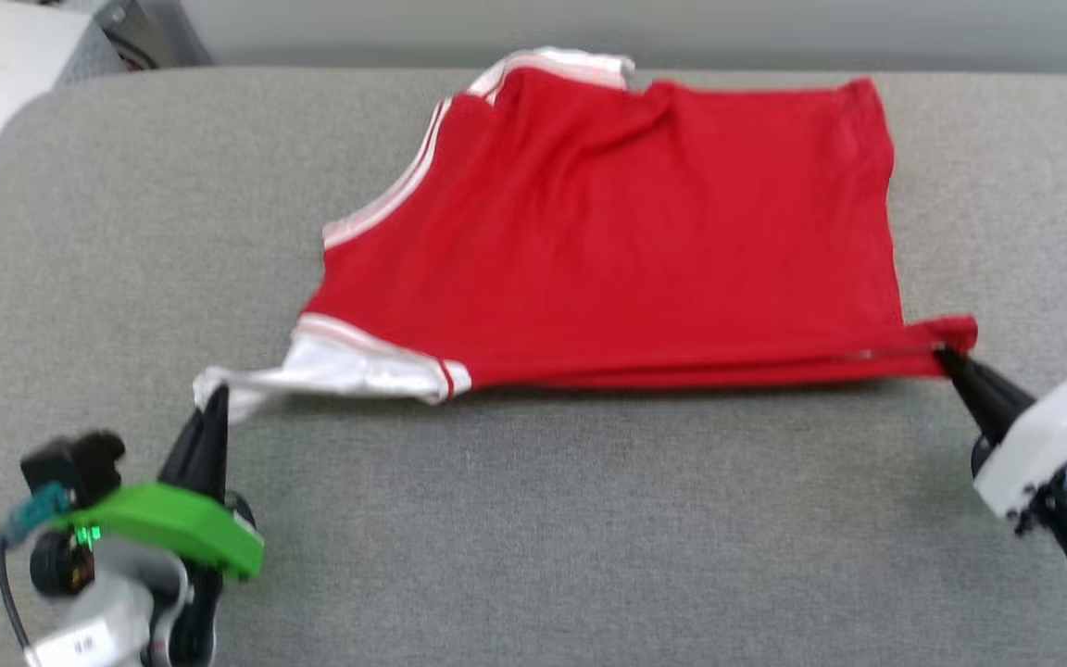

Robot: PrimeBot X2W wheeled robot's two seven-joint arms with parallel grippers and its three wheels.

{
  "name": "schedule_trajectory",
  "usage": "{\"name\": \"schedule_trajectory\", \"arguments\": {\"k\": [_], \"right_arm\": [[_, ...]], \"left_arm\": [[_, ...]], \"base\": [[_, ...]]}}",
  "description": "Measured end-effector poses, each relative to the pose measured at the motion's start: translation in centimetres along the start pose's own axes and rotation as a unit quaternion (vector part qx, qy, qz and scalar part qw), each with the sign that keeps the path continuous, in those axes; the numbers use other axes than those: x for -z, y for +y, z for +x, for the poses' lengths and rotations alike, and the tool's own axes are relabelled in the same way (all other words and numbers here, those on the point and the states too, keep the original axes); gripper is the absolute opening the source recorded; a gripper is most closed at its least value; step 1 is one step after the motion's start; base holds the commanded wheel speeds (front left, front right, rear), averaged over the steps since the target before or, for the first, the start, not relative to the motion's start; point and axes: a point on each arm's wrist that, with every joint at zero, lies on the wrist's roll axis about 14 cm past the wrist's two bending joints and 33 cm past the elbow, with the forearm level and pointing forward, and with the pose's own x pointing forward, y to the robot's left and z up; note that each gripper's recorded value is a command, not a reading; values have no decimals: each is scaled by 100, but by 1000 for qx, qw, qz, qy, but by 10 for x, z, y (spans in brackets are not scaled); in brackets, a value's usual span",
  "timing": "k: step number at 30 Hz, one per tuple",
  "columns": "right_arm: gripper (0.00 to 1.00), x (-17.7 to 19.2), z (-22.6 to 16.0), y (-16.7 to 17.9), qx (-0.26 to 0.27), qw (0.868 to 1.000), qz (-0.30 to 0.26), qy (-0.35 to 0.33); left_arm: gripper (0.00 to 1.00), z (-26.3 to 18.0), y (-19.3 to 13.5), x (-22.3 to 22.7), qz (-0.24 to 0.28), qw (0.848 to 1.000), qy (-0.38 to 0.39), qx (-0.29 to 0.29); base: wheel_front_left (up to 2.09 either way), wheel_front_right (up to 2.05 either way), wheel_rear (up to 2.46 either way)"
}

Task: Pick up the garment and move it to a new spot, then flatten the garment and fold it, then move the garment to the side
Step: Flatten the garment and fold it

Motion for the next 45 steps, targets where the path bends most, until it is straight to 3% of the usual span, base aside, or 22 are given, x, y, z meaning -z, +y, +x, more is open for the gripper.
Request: {"name": "schedule_trajectory", "arguments": {"k": [13, 22, 28, 36, 45], "right_arm": [[0, 63, -97, 1, 35, 998, 42, 31], [0, 90, -133, 17, 52, 995, 64, 60], [0, 78, -130, 23, 54, 996, 44, 64], [0, 43, -101, 31, 41, 998, -4, 49], [0, 31, -62, 19, 45, 997, -27, 62]], "left_arm": [[0, -104, -10, 18, -40, 998, 33, -24], [0, -144, -2, 24, -50, 996, 53, -56], [0, -133, -16, 12, -46, 997, 46, -30], [0, -74, -50, -26, -10, 999, -5, 46], [0, -19, -61, -13, 11, 997, 26, 77]], "base": [[0, 0, 0], [0, 0, 0], [0, 0, 0], [0, 0, 0], [0, 0, 0]]}}
